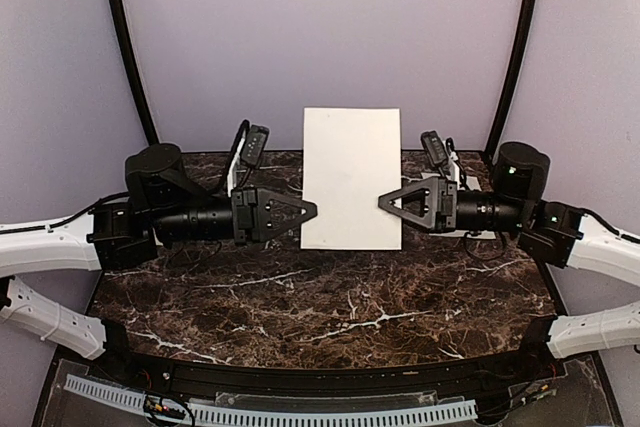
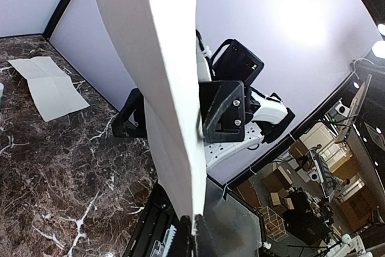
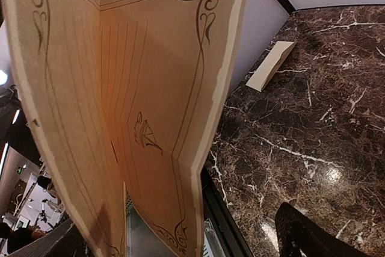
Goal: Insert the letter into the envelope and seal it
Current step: Fold the letter.
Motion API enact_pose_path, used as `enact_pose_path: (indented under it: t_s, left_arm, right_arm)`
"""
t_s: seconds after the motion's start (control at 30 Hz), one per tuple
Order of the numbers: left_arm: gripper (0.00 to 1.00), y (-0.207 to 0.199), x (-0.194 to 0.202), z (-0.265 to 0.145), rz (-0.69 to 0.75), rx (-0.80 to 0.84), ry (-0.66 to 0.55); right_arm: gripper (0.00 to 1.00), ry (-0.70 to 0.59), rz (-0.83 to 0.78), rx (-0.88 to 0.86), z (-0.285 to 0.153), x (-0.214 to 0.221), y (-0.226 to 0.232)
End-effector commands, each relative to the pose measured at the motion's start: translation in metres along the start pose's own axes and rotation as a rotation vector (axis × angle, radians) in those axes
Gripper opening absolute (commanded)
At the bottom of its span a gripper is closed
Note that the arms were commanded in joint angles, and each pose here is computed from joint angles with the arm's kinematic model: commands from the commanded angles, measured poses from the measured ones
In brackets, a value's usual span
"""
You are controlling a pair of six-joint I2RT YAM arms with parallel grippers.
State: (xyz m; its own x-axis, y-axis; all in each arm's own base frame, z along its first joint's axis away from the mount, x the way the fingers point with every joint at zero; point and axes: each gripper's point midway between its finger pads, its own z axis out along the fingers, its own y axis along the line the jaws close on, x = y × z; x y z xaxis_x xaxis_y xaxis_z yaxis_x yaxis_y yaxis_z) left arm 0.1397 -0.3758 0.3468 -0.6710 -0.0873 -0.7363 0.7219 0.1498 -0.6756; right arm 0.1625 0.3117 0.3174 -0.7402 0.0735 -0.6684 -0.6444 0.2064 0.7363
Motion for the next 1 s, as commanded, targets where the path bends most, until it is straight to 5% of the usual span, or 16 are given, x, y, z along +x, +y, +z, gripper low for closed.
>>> enact_pose_path:
  t_s: [0.0,0.27,0.5,0.77,0.97]
  left_arm:
    - [0.00,-0.035,-0.010,-0.006,0.092,0.139,0.005]
    - [0.00,-0.063,-0.010,-0.008,0.108,0.286,0.027]
    - [0.00,-0.071,-0.011,-0.009,0.144,0.310,0.045]
    - [0.00,-0.067,-0.014,-0.014,0.160,0.280,0.025]
    - [0.00,-0.057,-0.015,-0.018,0.144,0.237,0.002]
  right_arm:
    - [0.99,-0.009,-0.006,-0.150,-0.004,-0.004,0.033]
    - [0.93,-0.043,0.023,-0.268,-0.007,-0.005,0.049]
    - [0.58,-0.041,-0.008,-0.342,0.013,-0.025,0.066]
    - [0.54,-0.071,-0.045,-0.411,0.014,-0.039,0.085]
    - [0.39,-0.097,-0.045,-0.423,0.006,-0.041,0.090]
